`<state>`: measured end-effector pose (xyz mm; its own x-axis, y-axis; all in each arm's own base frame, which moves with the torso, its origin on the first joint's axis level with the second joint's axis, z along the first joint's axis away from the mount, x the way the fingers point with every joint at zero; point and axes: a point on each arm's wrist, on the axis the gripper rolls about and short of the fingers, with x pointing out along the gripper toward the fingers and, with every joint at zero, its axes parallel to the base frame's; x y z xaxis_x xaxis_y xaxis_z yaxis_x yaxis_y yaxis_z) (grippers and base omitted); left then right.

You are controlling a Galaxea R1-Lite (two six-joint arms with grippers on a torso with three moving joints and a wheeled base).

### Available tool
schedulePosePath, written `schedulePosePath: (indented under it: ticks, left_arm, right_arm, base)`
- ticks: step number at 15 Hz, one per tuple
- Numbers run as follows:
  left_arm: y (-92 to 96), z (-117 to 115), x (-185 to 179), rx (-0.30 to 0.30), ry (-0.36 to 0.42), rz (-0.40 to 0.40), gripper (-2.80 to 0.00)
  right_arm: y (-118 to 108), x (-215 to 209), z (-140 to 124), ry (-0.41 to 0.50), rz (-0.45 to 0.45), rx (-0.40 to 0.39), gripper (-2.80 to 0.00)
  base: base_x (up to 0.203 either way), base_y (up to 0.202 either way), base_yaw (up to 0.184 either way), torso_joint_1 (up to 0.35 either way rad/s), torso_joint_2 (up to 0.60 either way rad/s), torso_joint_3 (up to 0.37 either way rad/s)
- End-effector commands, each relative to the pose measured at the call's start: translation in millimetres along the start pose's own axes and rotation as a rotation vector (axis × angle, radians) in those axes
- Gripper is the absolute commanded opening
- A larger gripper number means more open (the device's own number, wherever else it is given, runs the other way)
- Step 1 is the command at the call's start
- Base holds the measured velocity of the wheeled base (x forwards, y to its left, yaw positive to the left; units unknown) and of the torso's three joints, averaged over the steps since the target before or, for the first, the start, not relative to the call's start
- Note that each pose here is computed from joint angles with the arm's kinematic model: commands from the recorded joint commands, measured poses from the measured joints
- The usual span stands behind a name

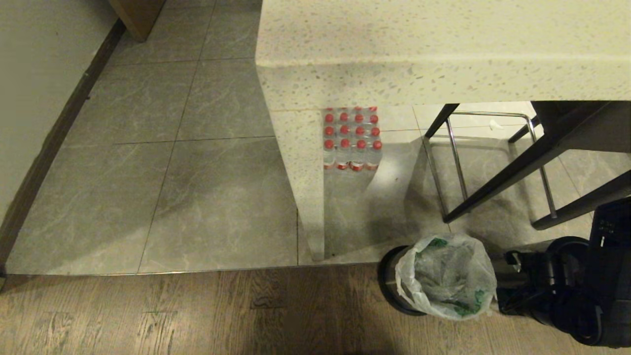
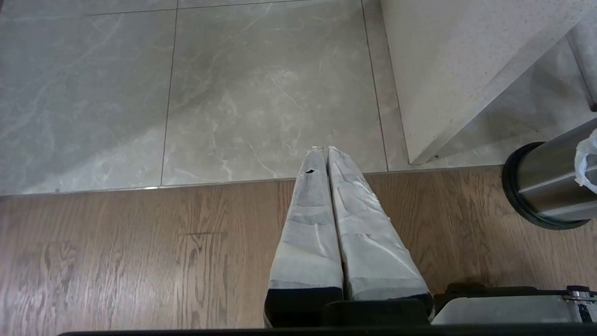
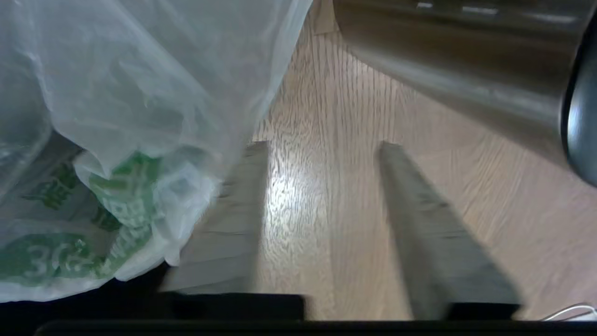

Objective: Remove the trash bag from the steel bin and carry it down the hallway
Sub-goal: Pick up the trash bag

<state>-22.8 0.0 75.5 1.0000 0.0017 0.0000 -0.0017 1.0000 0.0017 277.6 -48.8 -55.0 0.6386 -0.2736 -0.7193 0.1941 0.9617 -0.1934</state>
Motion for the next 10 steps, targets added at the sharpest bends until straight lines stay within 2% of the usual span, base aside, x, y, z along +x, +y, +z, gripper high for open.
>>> schedulePosePath:
  ticks: [1, 5, 10]
  left_arm:
    - [0.0, 0, 0, 0.000, 0.001, 0.000, -2.80]
    - [0.0, 0, 0, 0.000, 0.000, 0.000, -2.80]
    - [0.0, 0, 0, 0.000, 0.000, 0.000, -2.80]
  right_arm:
    - [1, 1, -2, 0.001, 0.001, -0.011, 0.00]
    - [1, 7, 0, -0.006, -0.001, -0.068, 0.00]
    - [2, 18, 17, -0.087, 0.013, -0.038, 0.00]
  base:
    - [0.000, 0.000, 0.000, 0.000, 0.00, 0.000]
    - [0.000, 0.000, 0.000, 0.000, 0.00, 0.000]
    - [0.000, 0.000, 0.000, 0.000, 0.00, 0.000]
